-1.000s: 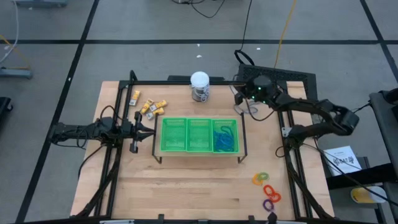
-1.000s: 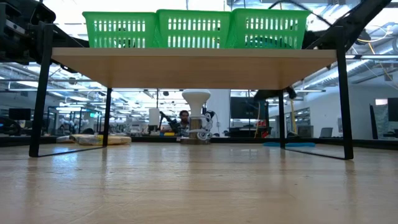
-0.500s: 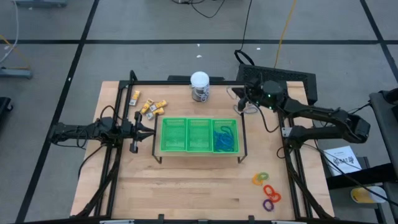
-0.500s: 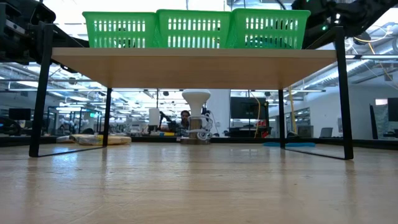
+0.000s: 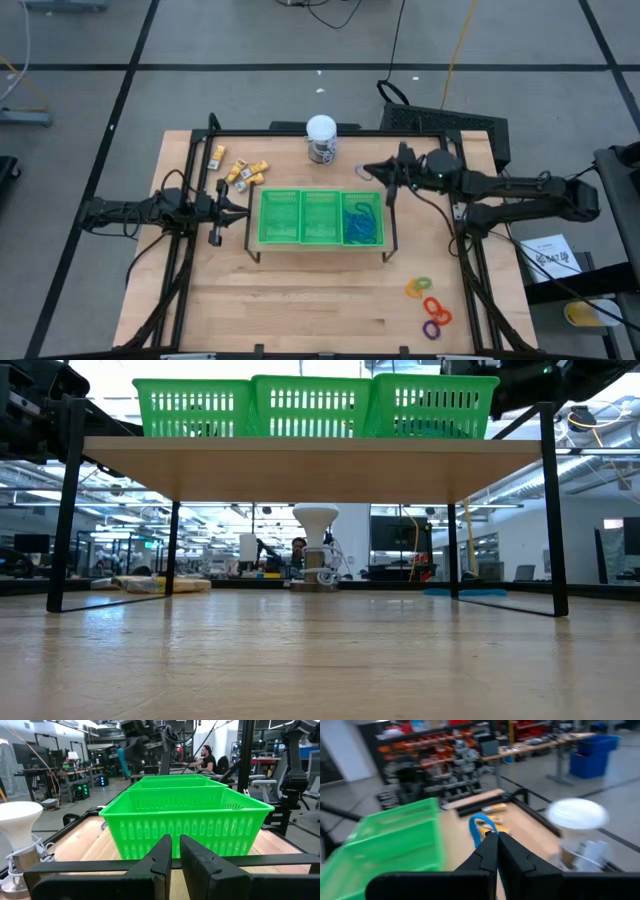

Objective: Pick & Place Office Desk Supplies
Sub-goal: Put the blue rubber band into the right green bin on the shelf

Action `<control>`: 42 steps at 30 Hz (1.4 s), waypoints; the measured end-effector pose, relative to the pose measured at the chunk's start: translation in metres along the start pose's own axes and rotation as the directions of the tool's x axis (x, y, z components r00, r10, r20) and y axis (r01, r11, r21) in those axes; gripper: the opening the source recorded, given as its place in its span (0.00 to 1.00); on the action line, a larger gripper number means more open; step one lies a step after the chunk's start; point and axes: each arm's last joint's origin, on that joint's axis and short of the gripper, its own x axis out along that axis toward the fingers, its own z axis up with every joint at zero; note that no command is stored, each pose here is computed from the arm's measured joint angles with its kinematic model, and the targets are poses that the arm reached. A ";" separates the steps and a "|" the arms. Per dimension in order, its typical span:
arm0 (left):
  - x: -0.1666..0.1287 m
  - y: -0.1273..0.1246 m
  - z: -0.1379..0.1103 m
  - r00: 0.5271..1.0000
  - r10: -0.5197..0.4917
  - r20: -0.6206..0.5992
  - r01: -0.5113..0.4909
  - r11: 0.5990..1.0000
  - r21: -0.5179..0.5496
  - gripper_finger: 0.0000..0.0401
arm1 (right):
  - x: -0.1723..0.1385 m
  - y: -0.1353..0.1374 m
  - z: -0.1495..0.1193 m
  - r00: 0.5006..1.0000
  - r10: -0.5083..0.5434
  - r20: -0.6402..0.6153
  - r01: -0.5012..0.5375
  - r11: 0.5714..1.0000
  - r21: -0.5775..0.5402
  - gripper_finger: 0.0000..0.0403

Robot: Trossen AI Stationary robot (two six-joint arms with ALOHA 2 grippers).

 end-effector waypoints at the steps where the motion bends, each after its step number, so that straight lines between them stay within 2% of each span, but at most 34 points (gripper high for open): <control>1: 0.000 0.000 0.000 1.000 0.000 0.000 0.000 1.000 0.000 0.11 | 0.000 0.004 0.000 1.000 0.021 0.005 -0.021 1.000 -0.005 0.00; 11: 0.000 0.000 0.000 1.000 0.000 0.000 0.000 1.000 0.000 0.11 | -0.006 0.044 -0.005 0.979 0.205 -0.013 -0.205 0.978 -0.029 0.00; 21: 0.000 0.000 0.000 1.000 0.000 0.000 0.000 1.000 0.000 0.11 | -0.014 0.071 -0.012 0.943 0.330 -0.048 -0.333 0.941 -0.066 0.00; 29: 0.000 0.000 0.000 1.000 0.000 0.000 0.000 1.000 0.000 0.11 | -0.018 0.080 -0.014 0.927 0.371 -0.062 -0.375 0.923 -0.088 0.00; 36: 0.000 0.000 0.000 1.000 0.000 0.000 0.000 1.000 0.000 0.11 | -0.018 0.080 -0.015 0.927 0.368 -0.074 -0.374 0.923 -0.091 0.00; 42: 0.000 0.000 0.000 1.000 0.000 0.000 0.000 1.000 0.000 0.11 | -0.018 0.080 -0.015 0.927 0.368 -0.076 -0.373 0.926 -0.057 0.05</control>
